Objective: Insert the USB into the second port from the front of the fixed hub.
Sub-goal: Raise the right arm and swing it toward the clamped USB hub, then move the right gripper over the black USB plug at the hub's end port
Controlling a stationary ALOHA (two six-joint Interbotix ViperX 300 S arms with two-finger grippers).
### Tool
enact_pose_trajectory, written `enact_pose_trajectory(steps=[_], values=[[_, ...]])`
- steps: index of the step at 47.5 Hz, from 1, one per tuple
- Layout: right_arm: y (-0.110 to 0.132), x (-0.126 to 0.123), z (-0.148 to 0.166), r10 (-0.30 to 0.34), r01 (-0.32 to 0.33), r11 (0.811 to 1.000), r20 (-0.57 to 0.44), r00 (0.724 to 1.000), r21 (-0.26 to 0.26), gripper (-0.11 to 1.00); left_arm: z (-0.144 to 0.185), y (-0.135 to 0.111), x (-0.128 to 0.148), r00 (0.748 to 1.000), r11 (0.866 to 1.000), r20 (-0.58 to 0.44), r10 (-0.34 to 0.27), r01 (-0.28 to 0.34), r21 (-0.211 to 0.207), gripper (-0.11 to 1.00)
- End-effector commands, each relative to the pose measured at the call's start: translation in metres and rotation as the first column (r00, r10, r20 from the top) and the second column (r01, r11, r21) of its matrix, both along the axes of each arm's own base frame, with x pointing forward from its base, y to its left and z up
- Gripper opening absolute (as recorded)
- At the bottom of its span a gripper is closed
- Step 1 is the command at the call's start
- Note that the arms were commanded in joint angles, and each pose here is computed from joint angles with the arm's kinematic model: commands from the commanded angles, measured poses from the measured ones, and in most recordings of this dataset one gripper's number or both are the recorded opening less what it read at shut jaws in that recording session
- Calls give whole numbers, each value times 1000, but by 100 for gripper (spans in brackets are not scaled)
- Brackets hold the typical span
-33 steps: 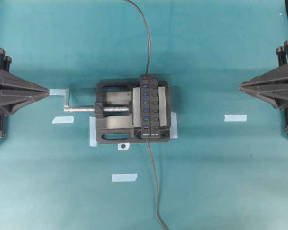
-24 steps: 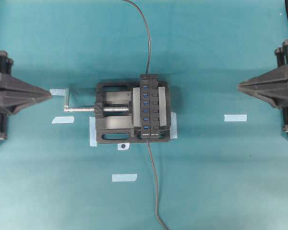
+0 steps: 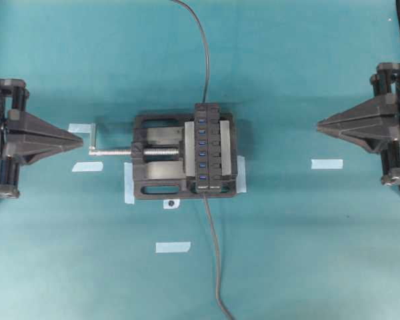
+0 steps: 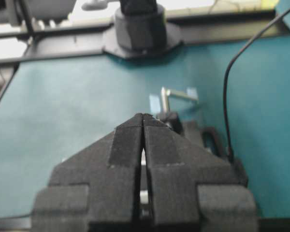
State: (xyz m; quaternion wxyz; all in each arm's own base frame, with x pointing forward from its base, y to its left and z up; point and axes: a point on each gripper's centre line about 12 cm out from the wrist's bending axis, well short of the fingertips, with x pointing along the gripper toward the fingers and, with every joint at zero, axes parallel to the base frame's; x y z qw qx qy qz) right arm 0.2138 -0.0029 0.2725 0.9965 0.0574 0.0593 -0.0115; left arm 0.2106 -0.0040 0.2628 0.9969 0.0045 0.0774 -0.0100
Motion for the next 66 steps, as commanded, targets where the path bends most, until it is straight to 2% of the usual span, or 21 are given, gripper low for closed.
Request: enact_pose_trajectory(steps=[1, 18, 31, 42, 56, 66], values=[[-1, 8, 8, -5, 6, 1000, -27, 1000, 19, 2, 10, 0, 4, 1000, 1000, 2, -2, 2, 2, 0], [-15, 32, -6, -57, 65, 998, -234, 971, 27, 2, 2, 1, 3, 997, 1000, -72, 6, -5, 2, 0], [-24, 48, -24, -78, 95, 995, -374, 924, 25, 2, -6, 2, 3, 990, 1000, -139, 14, -16, -15, 0], [-28, 61, -32, -83, 103, 994, -416, 906, 25, 2, -12, 4, 3, 978, 999, -206, 24, -28, -15, 0], [-43, 74, -42, -121, 147, 989, -464, 877, 21, 2, -19, 7, 13, 962, 999, -270, 37, -43, -14, 0], [-50, 83, -50, -130, 145, 989, -518, 845, -13, 2, -26, 7, 19, 952, 999, -305, 37, -43, -11, 0]])
